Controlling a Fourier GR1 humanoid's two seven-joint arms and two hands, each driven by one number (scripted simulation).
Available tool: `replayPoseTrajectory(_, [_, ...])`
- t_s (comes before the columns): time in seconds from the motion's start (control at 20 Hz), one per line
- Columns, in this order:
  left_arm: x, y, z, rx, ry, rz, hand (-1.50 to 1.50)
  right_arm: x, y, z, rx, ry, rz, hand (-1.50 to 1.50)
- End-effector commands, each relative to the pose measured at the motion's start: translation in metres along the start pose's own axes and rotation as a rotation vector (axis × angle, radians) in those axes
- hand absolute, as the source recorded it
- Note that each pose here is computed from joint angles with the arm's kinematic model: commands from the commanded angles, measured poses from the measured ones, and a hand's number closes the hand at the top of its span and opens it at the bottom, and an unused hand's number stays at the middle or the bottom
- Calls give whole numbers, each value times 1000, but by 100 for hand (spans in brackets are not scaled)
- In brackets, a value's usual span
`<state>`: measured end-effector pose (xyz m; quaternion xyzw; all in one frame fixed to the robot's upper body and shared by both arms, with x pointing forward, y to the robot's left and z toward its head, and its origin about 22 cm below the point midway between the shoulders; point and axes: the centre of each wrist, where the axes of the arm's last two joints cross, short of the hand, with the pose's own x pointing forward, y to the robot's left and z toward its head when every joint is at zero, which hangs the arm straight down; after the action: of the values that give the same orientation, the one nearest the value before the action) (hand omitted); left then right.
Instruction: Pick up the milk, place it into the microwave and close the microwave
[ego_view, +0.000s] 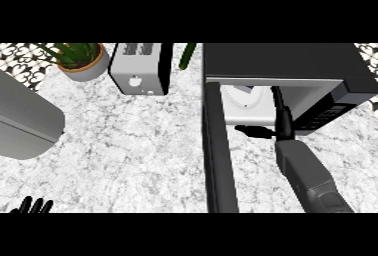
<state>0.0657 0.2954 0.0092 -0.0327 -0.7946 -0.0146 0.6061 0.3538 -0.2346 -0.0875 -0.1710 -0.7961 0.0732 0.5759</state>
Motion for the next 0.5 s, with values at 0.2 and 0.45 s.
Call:
replayPoseTrajectory(0.2, [-14, -19, -10, -152, 14, 101, -150, -21, 4, 50, 138, -9, -265, -150])
replayPoseTrajectory(0.45, [-3, -33, -22, -199, 1, 82, -150, -33, -10, 90, 122, -20, -332, -150])
